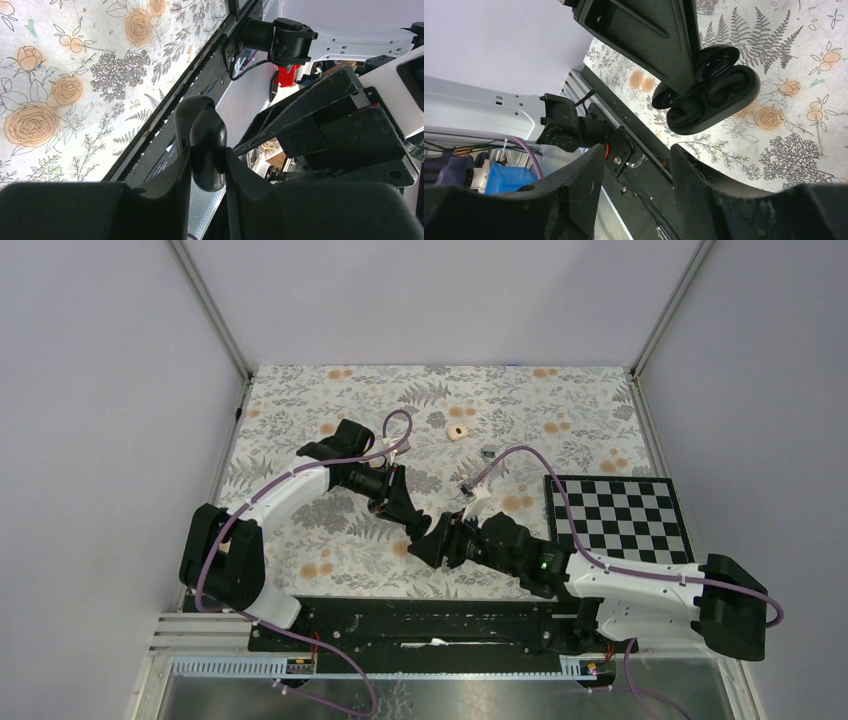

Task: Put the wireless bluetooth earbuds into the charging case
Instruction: Place the earbud in the charging case.

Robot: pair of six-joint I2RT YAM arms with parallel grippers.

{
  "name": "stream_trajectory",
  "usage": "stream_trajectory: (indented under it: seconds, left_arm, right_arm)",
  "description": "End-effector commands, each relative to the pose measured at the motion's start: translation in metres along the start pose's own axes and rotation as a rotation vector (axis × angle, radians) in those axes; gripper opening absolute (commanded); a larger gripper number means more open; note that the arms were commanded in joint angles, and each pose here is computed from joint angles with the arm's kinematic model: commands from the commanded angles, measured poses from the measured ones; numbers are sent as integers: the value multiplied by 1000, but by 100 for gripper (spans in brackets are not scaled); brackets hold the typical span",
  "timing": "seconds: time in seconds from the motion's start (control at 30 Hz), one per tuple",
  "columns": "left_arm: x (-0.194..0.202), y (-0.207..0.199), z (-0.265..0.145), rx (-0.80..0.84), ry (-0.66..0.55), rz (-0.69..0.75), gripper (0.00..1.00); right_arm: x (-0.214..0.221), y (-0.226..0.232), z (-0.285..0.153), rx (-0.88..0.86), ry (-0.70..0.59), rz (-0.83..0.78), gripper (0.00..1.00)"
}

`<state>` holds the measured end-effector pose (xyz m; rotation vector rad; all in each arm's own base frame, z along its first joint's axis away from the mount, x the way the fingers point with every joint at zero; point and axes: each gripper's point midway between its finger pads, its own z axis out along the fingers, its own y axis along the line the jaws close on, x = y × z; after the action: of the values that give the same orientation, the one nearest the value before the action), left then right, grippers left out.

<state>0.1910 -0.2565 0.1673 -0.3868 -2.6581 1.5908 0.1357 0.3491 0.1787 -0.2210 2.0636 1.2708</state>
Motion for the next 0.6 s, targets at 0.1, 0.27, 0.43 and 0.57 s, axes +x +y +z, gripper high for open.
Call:
stream_trajectory:
  seconds: [0.1,0.27,0.43,0.57]
  left_arm:
    - [-1,-12,-4,29,-13,52,0]
    - [-1,-14,-5,30,-17,57,0]
    - [2,-10,-4,24,-14,48,0]
    - [3,-10,-4,22,-15,51,0]
  right_arm:
    - [-19,19,8,-48,-58,11,58]
    - [-23,19,7,-51,-83,14,58]
    - [-29,18,5,-43,-106,0,58]
    - [-31,17,6,-31,-106,-19,59]
